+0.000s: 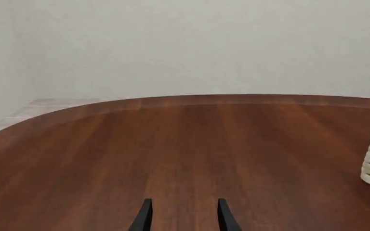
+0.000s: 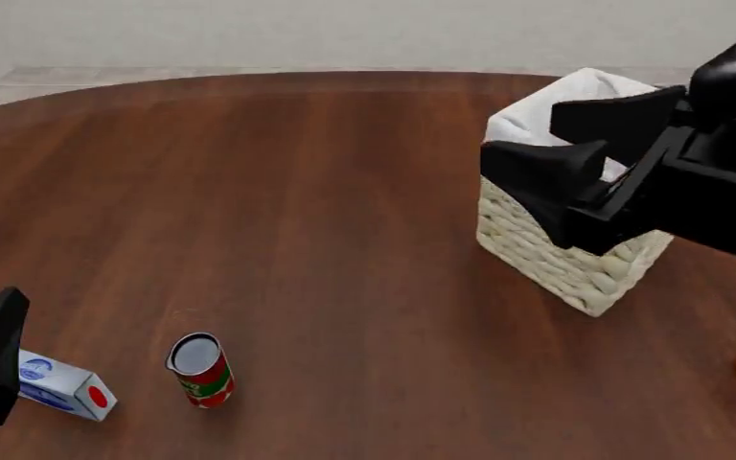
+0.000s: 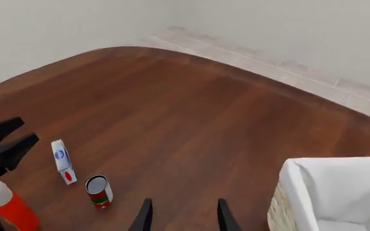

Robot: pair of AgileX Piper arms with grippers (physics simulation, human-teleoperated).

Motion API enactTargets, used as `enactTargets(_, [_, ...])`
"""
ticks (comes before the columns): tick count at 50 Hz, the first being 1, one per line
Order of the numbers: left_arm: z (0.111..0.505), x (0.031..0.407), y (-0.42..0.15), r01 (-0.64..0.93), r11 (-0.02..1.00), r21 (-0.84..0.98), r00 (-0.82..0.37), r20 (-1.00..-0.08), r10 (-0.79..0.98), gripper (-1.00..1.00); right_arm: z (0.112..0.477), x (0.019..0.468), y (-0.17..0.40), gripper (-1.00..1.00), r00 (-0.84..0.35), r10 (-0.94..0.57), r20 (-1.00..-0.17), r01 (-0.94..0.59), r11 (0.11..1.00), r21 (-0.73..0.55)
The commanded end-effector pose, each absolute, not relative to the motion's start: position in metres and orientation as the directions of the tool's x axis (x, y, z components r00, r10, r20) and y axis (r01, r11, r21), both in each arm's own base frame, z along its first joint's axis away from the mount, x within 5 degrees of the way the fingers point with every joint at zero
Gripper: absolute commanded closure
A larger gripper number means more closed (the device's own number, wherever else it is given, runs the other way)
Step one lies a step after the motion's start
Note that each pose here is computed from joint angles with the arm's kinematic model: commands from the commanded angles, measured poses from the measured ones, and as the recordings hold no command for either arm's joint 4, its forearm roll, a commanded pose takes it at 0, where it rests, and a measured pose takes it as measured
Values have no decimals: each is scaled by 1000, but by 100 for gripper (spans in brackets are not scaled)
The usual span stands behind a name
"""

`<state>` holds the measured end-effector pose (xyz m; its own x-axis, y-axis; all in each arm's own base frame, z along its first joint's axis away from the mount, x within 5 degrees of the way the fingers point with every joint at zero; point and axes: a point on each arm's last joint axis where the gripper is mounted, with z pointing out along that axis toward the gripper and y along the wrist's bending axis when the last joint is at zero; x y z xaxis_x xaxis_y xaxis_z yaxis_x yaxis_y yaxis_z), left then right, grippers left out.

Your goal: Pick up the tomato sauce, and put it in the basket.

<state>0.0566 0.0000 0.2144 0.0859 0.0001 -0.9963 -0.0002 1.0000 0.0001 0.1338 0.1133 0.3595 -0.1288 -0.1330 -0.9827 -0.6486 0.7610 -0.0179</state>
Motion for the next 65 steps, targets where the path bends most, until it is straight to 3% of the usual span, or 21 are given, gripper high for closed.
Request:
enactTargets(1, [214,57,0,0,1000,0,86,-996,0,-100,332,145,182,-100,-187,-199,-962,-778,628,22])
enactTargets(14, [214,57,0,0,1000,0,86,-996,0,-100,296,150,236,-100,-227,-256,-940,-832,553,51])
enactTargets(65, [214,57,0,0,1000,0,86,-996,0,-100,283,155,283,-100,-185,-271,-945,-872,489,30])
